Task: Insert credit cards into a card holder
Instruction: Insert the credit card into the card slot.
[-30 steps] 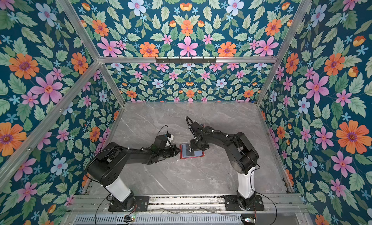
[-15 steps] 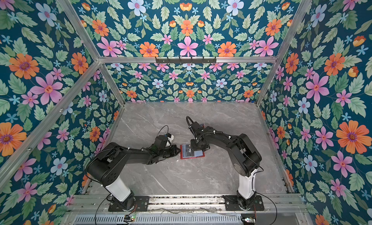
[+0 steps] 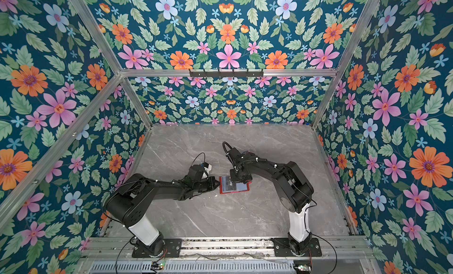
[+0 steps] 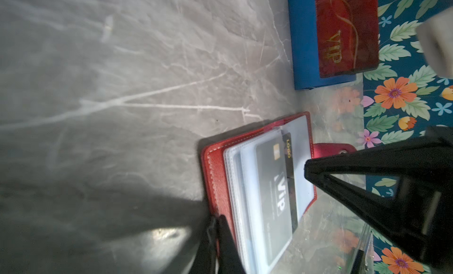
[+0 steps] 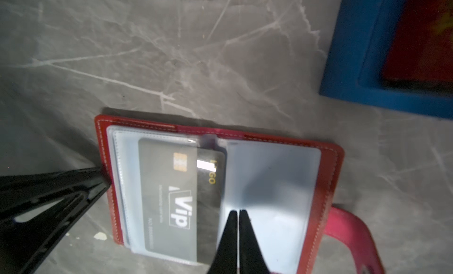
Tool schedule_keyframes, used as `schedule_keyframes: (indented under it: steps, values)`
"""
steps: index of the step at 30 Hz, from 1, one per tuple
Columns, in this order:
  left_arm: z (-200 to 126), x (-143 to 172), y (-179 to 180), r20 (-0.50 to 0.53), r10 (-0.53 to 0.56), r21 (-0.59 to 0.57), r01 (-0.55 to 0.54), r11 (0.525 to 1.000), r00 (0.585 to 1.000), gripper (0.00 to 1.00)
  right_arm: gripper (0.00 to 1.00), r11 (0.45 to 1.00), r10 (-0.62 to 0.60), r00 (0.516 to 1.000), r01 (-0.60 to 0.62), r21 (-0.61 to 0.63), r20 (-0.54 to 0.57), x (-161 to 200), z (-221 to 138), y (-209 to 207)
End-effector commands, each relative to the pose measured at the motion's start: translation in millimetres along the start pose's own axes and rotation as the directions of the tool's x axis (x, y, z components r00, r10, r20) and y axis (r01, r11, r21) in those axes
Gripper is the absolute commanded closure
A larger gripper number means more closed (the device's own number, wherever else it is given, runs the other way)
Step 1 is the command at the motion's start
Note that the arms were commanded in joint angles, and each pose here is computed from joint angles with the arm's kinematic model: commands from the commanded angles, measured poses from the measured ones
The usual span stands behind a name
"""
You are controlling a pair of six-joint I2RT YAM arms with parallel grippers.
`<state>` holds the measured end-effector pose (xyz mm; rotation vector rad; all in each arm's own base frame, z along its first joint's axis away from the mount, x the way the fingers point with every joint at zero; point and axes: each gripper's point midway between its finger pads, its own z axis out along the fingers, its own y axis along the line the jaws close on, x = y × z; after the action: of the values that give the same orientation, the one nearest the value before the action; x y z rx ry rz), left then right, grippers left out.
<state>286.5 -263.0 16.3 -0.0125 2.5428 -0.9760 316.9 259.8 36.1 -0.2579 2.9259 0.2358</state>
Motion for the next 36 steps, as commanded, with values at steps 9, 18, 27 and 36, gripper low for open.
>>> schedule_keyframes:
  steps: [9, 18, 27, 36]
  values:
    - [0, 26, 28, -0.092, -0.028, -0.11, 0.018, 0.994, 0.995, 0.92, 0.94, 0.999, 0.019, 0.998, -0.017, 0.038, -0.052, 6, 11, -4]
    - [1, 27, 28, -0.097, -0.028, -0.107, 0.018, 0.994, 0.995, 0.92, 0.85, 0.999, 0.013, 0.997, -0.011, 0.03, -0.08, 10, 18, -1]
    - [2, 27, 29, -0.098, -0.031, -0.109, 0.02, 0.994, 0.995, 0.92, 0.74, 1.0, 0.002, 0.996, 0.0, 0.017, -0.092, 12, 20, 2]
    - [1, 28, 28, -0.099, -0.031, -0.109, 0.02, 0.994, 0.995, 0.92, 0.68, 1.0, -0.013, 0.996, 0.012, -0.011, -0.093, 14, 19, 7]
